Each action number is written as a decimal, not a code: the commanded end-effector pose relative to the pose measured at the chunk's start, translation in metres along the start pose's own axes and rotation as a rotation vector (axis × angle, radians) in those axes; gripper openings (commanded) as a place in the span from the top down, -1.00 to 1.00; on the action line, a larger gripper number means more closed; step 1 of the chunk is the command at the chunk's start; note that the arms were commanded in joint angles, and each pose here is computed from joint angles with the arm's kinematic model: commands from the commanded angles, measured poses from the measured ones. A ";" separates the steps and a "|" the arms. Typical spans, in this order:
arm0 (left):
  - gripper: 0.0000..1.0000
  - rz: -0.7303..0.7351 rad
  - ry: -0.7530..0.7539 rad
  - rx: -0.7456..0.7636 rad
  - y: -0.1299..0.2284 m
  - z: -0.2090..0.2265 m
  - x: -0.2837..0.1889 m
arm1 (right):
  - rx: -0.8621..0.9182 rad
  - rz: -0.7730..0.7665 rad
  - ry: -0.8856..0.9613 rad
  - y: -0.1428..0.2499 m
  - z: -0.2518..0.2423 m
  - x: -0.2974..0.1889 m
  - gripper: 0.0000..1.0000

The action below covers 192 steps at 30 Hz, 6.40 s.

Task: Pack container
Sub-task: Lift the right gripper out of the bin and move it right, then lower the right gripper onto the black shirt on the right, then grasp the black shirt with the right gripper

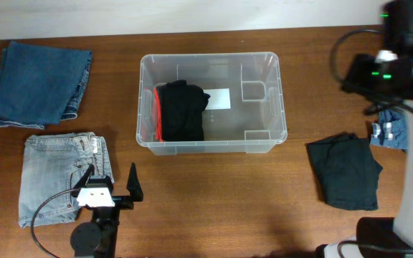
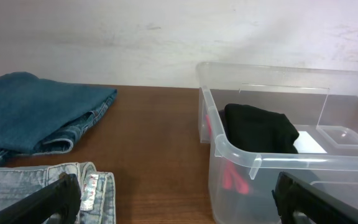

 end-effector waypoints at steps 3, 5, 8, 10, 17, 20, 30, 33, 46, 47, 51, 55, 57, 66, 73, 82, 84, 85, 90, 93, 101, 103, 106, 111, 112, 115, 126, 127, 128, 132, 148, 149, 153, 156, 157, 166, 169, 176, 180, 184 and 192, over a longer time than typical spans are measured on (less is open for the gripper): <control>-0.99 0.004 -0.007 0.008 0.002 0.001 0.000 | 0.198 0.041 0.044 -0.008 -0.059 0.009 -0.68; -0.99 0.004 -0.007 0.008 0.002 0.001 0.000 | 0.203 0.094 0.021 -0.004 -0.066 0.019 -0.68; -0.99 0.004 -0.007 0.008 0.002 0.001 0.000 | 0.203 0.171 0.011 0.007 -0.072 0.033 -0.68; -0.99 0.004 -0.007 0.008 0.002 0.001 0.000 | 0.215 0.241 0.038 0.022 -0.079 0.046 -0.69; -0.99 0.004 -0.007 0.008 0.002 0.001 0.000 | 0.347 0.420 0.110 0.061 -0.090 0.080 -0.97; -0.99 0.004 -0.007 0.008 0.002 0.001 0.000 | 0.415 0.452 0.139 0.069 -0.093 0.092 -0.98; -0.99 0.004 -0.007 0.008 0.002 0.001 0.000 | 0.665 0.562 0.260 0.116 -0.108 0.157 -0.97; -0.99 0.004 -0.007 0.008 0.002 0.001 0.000 | 0.731 0.576 0.287 0.131 -0.113 0.175 -0.97; -0.99 0.004 -0.007 0.008 0.002 0.001 0.000 | 0.414 0.594 0.134 0.153 -0.084 0.209 -0.97; -0.99 0.004 -0.007 0.008 0.002 0.001 0.000 | 0.362 0.588 0.117 0.152 -0.080 0.210 -0.97; -0.99 0.004 -0.007 0.008 0.002 0.001 0.000 | 0.060 0.548 0.018 0.149 -0.052 0.216 -0.97; -0.99 0.004 -0.007 0.008 0.002 0.001 0.000 | -0.169 0.486 0.133 0.149 -0.043 0.219 -0.97; -0.99 0.004 -0.007 0.008 0.002 0.001 0.000 | -0.200 0.450 0.229 0.146 -0.047 0.220 -0.97; -0.99 0.004 -0.007 0.008 0.002 0.001 0.000 | -0.344 0.387 0.413 0.138 -0.059 0.216 -0.96; -0.99 0.004 -0.007 0.008 0.002 0.001 0.000 | -0.354 0.465 0.383 0.162 -0.062 0.224 -0.97; -0.99 0.004 -0.007 0.008 0.002 0.001 0.000 | -0.306 0.489 0.257 0.171 -0.046 0.231 -0.97; -0.99 0.004 -0.007 0.008 0.002 0.001 0.000 | -0.307 0.488 0.259 0.173 -0.047 0.233 -0.97; -0.99 0.004 -0.007 0.008 0.002 0.001 0.000 | -0.308 0.481 0.264 0.173 -0.047 0.236 -0.97; -0.99 0.004 -0.007 0.008 0.002 0.001 0.000 | -0.301 0.458 0.258 0.175 -0.047 0.243 -0.97; -0.99 0.004 -0.007 0.008 0.002 0.001 0.000 | -0.297 0.437 0.251 0.172 -0.045 0.246 -0.97; -1.00 0.004 -0.007 0.008 0.002 0.001 0.000 | -0.181 0.413 0.223 0.159 -0.061 0.256 -0.95; -0.99 0.004 -0.007 0.008 0.002 0.001 0.000 | -0.147 0.432 0.212 0.159 -0.067 0.262 -0.96; -0.99 0.004 -0.007 0.008 0.002 0.001 0.000 | -0.166 0.467 0.226 0.163 -0.073 0.272 -0.96; -0.99 0.004 -0.007 0.008 0.002 0.001 0.000 | -0.169 0.489 0.232 0.168 -0.073 0.290 -0.96; -0.99 0.004 -0.007 0.008 0.002 0.001 0.000 | -0.169 0.490 0.233 0.168 -0.073 0.292 -0.96; -0.99 0.004 -0.007 0.008 0.002 0.001 0.000 | -0.169 0.497 0.235 0.170 -0.073 0.298 -0.97; -0.99 0.004 -0.007 0.008 0.002 0.001 0.000 | 0.053 0.507 0.277 0.163 -0.123 0.306 -0.97; -0.99 0.005 -0.007 0.008 0.002 0.001 0.000 | 0.058 0.503 0.281 0.162 -0.125 0.306 -0.97; -0.99 0.004 -0.007 0.008 0.002 0.001 0.000 | 0.056 0.498 0.296 0.162 -0.127 0.306 -0.97; -0.99 0.004 -0.007 0.008 0.002 0.001 0.000 | 0.107 0.464 0.345 0.156 -0.131 0.305 -0.97; -0.99 0.004 -0.007 0.008 0.002 0.001 0.000 | -0.224 0.340 0.396 0.115 -0.079 0.248 -0.97; -0.99 0.004 -0.007 0.008 0.002 0.001 0.000 | -0.242 0.340 0.406 0.117 -0.077 0.248 -0.97; -0.99 0.004 -0.007 0.008 0.002 0.001 0.000 | -0.328 0.301 0.510 0.123 -0.071 0.245 -0.97; -0.99 0.004 -0.007 0.008 0.002 0.001 0.000 | -0.327 0.295 0.560 0.127 -0.077 0.245 -0.97; -0.99 0.004 -0.007 0.008 0.002 0.001 0.000 | -0.320 0.294 0.561 0.128 -0.078 0.245 -0.97; -0.99 0.004 -0.007 0.008 0.002 0.001 0.000 | -0.319 0.290 0.551 0.128 -0.076 0.247 -0.97; -0.99 0.004 -0.007 0.008 0.002 0.001 0.000 | -0.309 0.308 0.511 0.132 -0.071 0.249 -0.97; -0.99 0.004 -0.007 0.008 0.002 0.001 0.000 | -0.332 0.372 0.528 0.144 -0.074 0.261 -0.97; -0.99 0.004 -0.007 0.008 0.002 0.001 0.000 | -0.336 0.383 0.531 0.146 -0.074 0.264 -0.97; -0.99 0.004 -0.007 0.008 0.002 0.001 0.000 | -0.337 0.385 0.532 0.148 -0.075 0.265 -0.97; -0.99 0.004 -0.007 0.008 0.002 0.001 0.000 | -0.338 0.387 0.533 0.152 -0.076 0.268 -0.97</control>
Point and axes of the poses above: each gripper's point midway between its finger pads, its own x axis out along the fingers, its own z axis along the line the jaws close on, y = z × x, the point moved 4 cm from there along -x, back along the fingers, and after that the axes turned 2 degrees about x, right-handed, at the moved point
